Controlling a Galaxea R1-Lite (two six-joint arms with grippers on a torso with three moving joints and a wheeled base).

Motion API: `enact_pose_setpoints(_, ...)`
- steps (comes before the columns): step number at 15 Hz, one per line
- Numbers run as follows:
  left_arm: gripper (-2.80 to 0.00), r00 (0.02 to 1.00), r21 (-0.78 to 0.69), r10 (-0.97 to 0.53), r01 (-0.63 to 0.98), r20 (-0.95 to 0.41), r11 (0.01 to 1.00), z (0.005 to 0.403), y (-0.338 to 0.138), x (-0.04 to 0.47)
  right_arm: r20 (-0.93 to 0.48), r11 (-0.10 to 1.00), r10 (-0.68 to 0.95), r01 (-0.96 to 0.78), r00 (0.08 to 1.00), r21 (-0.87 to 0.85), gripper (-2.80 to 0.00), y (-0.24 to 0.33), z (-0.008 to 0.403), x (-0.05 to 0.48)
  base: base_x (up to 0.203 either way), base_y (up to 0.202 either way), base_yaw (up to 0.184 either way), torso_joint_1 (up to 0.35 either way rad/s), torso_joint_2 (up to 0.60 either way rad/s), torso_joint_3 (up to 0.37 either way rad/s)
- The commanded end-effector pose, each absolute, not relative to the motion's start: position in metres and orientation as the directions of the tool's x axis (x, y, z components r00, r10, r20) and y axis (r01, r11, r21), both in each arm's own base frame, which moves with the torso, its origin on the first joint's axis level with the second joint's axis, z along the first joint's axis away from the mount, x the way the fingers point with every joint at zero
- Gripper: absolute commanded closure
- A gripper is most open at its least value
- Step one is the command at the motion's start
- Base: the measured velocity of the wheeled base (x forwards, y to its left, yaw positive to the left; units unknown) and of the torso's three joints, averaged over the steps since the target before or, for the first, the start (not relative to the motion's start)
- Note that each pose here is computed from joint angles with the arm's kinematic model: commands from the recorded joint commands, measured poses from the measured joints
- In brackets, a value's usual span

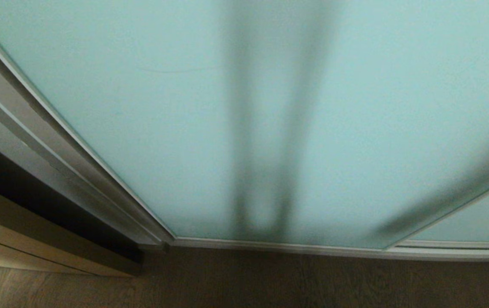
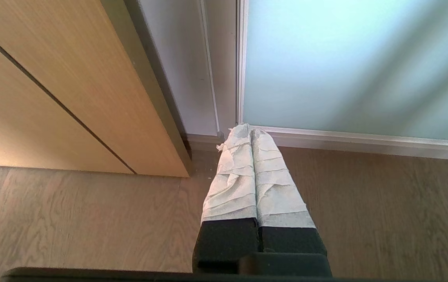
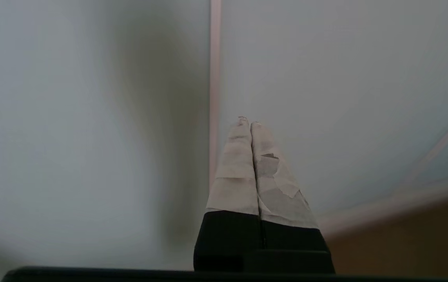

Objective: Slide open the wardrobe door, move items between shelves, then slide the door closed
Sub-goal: Open the door

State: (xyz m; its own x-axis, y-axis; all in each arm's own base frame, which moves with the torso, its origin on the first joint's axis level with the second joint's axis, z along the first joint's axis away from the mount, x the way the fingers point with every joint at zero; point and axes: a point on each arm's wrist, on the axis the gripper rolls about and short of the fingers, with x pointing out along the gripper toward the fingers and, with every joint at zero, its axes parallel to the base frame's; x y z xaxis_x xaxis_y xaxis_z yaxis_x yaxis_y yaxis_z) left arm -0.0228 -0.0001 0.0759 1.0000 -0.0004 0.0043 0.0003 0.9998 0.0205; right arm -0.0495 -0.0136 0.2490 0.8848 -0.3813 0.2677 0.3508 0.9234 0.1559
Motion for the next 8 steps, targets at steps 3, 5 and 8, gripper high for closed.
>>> enact_pose_setpoints(3,0.00,1.000,0.021,0.001,-0.001,0.003,1.000,0.076,0.000,-0.023,0.057,0.933,-0.360,0.359,0.931,0.034,0.00,-0.011,0.171,-0.015,0.000,0.000,0.000,0.000,0.00,0.000)
enact_pose_setpoints(5,0.00,1.000,0.021,0.001,-0.002,0.003,1.000,0.076,0.000,-0.023,0.045,0.943,-0.333,0.334,0.942,-0.006,0.00,-0.010,0.146,-0.006,0.000,0.000,0.000,0.000,0.00,0.000)
enact_pose_setpoints(8,0.00,1.000,0.021,0.000,0.000,0.003,1.000,0.076,0.000,-0.023,0.044,0.986,-0.161,0.163,0.986,-0.024,0.00,-0.006,0.122,0.001,0.000,0.000,0.000,0.000,0.00,0.000)
